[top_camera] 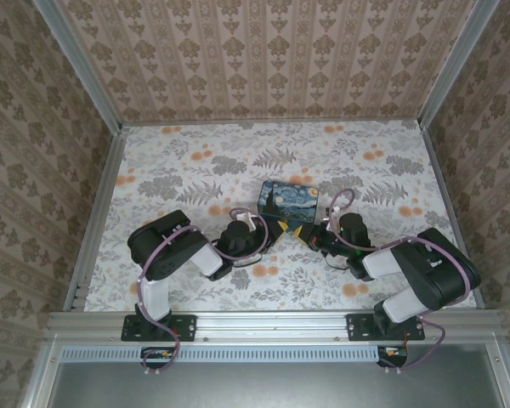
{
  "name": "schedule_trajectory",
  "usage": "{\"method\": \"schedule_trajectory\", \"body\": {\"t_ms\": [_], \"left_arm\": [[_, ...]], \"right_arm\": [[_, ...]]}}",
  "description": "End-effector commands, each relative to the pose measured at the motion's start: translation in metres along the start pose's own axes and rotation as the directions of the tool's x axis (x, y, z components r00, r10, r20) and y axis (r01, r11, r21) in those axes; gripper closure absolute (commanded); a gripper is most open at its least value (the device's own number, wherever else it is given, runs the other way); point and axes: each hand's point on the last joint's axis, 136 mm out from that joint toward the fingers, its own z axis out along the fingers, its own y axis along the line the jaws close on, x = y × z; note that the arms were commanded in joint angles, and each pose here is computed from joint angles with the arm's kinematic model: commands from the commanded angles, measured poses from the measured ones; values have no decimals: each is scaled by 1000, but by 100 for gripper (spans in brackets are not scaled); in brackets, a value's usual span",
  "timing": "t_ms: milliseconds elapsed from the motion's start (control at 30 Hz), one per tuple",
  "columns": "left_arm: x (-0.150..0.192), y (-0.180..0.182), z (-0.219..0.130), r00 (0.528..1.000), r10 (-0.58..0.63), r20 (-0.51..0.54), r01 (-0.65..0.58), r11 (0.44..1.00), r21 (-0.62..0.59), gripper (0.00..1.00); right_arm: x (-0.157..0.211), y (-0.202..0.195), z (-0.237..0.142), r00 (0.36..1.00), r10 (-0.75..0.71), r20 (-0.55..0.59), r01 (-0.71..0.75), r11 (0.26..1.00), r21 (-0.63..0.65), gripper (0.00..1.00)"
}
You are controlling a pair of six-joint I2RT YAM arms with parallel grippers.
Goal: Unlock the padlock with the key
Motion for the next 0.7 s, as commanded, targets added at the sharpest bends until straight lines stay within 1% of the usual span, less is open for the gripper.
{"method": "schedule_trajectory", "body": {"t_ms": [0,100,233,467,667], "left_arm": [[33,-36,2,990,24,-138,-9,994,109,100],[34,-37,2,990,22,-140,-6,994,112,100],[35,-37,2,990,15,-142,1,994,112,100],[39,-43,4,988,8,-154,11,992,124,100],[38,-46,2,990,-10,-144,29,992,127,100]], "right_arm": [[-18,37,1,994,-99,42,102,992,-68,100],[-16,22,-1,990,-137,32,136,991,17,100],[-20,18,-10,979,-195,53,191,980,63,100],[-20,31,-6,988,-148,46,150,988,-31,100],[-26,29,2,997,-52,54,57,993,-99,100]]}}
